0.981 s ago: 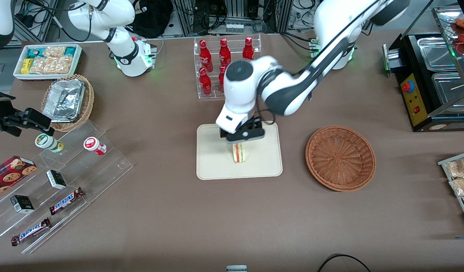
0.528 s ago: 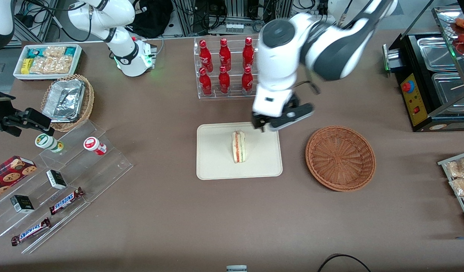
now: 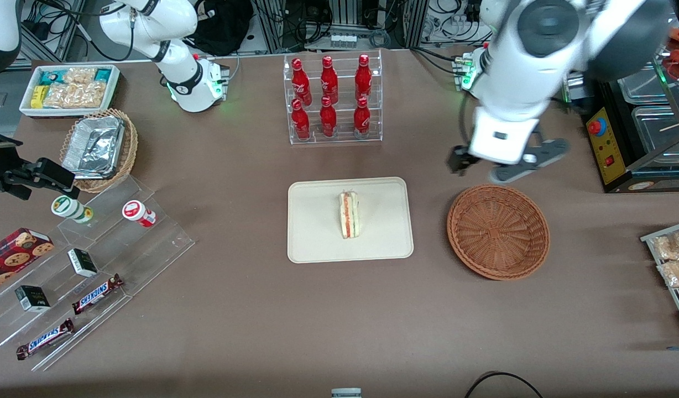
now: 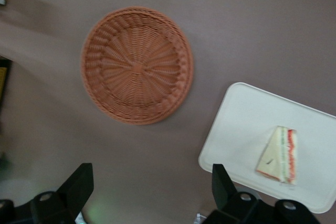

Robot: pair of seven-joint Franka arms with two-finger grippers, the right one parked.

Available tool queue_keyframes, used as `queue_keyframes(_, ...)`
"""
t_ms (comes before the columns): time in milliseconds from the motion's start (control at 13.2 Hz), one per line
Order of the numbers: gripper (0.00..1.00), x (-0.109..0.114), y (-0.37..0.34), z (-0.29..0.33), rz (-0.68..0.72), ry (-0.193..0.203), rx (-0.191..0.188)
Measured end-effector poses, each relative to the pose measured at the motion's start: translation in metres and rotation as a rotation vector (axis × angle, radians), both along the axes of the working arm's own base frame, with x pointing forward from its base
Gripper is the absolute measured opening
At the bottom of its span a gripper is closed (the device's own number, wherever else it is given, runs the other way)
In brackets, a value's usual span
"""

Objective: Place sandwich from basket to tray

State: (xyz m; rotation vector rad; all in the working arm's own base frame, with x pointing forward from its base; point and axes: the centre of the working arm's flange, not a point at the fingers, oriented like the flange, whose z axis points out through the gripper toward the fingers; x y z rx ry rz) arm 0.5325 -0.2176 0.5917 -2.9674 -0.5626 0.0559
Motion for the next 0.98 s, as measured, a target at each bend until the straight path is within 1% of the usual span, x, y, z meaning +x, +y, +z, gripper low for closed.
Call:
queue_keyframes(75,1.0,0.004,0.027,0.007,-0.024,0.021,-0.017)
queue_keyframes(151,1.0,0.007,0.054,0.013,-0.058,0.034,-0.036)
queue_keyframes(226,1.0,0.01,0.08,0.017,-0.095,0.047,-0.046)
queue_keyframes(453,1.0,0.011,0.138,0.019,-0.219,0.112,-0.062)
queue_keyframes(755,1.0,0.009,0.185,0.023,-0.307,0.147,-0.083)
queue_keyframes(981,1.0,0.008,0.193,0.025,-0.326,0.149,-0.089)
